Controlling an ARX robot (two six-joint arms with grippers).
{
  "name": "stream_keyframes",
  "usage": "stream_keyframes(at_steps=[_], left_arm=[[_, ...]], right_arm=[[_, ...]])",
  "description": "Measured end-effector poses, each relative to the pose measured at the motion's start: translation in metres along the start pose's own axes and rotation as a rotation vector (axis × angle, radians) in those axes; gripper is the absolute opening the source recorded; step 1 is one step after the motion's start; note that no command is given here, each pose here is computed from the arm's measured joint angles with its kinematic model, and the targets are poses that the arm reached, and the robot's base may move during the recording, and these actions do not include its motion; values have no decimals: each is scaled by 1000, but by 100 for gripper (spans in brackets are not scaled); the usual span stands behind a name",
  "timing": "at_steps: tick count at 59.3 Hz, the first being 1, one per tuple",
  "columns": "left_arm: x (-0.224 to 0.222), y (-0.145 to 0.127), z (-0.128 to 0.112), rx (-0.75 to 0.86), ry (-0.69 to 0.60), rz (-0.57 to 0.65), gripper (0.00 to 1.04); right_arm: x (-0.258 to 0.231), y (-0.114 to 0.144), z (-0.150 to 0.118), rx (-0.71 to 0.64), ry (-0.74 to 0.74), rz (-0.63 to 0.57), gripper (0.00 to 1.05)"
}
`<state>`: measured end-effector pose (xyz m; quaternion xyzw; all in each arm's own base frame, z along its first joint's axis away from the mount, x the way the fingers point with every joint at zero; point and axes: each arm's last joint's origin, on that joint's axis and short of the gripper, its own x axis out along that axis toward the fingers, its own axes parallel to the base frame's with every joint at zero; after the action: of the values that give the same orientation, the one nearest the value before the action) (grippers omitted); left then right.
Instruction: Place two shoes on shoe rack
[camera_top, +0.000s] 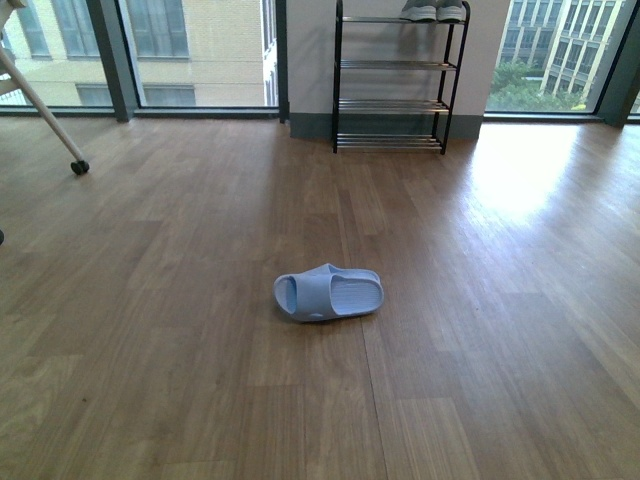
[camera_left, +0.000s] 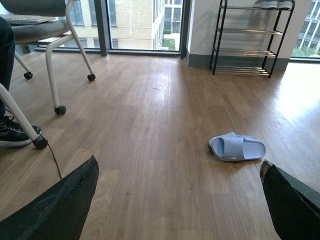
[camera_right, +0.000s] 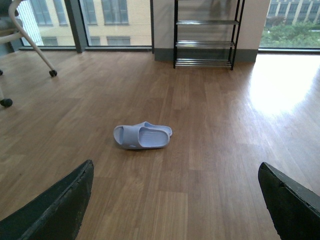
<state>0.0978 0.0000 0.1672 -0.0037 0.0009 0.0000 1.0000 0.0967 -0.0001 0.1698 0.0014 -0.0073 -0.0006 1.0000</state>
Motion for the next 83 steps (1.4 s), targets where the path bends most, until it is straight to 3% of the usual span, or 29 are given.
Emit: stream_keyframes(at_steps=[83], left_arm=[[0,0,0,0,-1,0,95]], right_arm=[[0,0,0,0,0,-3,95]])
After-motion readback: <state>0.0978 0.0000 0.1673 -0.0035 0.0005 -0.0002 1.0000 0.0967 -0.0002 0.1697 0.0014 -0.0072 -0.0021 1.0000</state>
